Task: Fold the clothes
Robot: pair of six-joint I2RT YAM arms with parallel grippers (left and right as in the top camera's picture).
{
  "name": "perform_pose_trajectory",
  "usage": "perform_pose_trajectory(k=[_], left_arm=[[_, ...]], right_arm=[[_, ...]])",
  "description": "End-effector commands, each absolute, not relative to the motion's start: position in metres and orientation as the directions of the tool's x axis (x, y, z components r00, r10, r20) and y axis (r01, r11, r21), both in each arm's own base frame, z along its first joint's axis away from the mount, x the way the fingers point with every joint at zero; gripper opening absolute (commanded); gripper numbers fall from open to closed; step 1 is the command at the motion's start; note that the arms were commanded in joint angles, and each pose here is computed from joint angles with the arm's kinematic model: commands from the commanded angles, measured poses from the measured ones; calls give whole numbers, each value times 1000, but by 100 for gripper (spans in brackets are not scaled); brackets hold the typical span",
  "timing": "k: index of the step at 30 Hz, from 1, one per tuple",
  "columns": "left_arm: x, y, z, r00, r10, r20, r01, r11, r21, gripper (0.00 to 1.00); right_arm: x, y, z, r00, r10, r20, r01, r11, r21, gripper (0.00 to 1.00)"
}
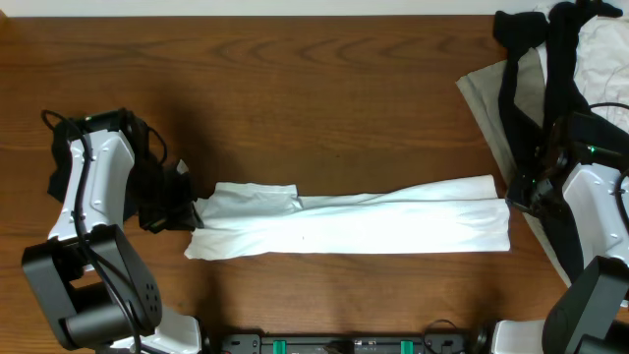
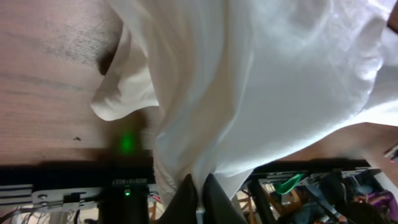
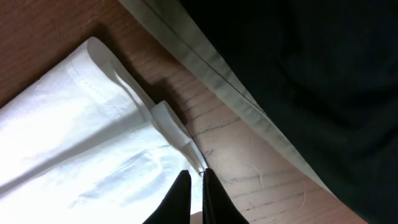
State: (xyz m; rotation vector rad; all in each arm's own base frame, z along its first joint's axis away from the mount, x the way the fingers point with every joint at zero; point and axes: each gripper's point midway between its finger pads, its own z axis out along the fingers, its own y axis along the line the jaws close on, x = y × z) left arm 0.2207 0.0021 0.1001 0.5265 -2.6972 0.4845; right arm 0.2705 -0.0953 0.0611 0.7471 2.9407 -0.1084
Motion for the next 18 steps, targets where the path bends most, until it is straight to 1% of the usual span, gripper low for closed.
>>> perform_pose_trajectory(k=[1,8,13,14,16,18], left_arm=[[212,6,98,-865,-292,409,-407,884,-231,6],[198,3,84,-844,-295,448,-424,879,-220,6],[186,15,72,-799,-379,468,-471,877,-95,6],[186,16,72,-797,-383,467,-472,877,-87,6],[187,17,71,-800,-383,462,-471,878,-86,16],[187,17,71,-801,-384,460,-470,878,-86,17]], right_arm=[[271,-95,66,-862,489,-133,496,868,-24,8],[273,-89,66,-863,489,-125,492,871,9,8],[273,-89,66,-863,489,-126,492,870,9,8],[273,-89,66,-863,489,-126,492,870,9,8],[273,-89,66,-863,489,-126,492,870,9,8],[273,-89,66,-863,489,-127,492,870,9,8]])
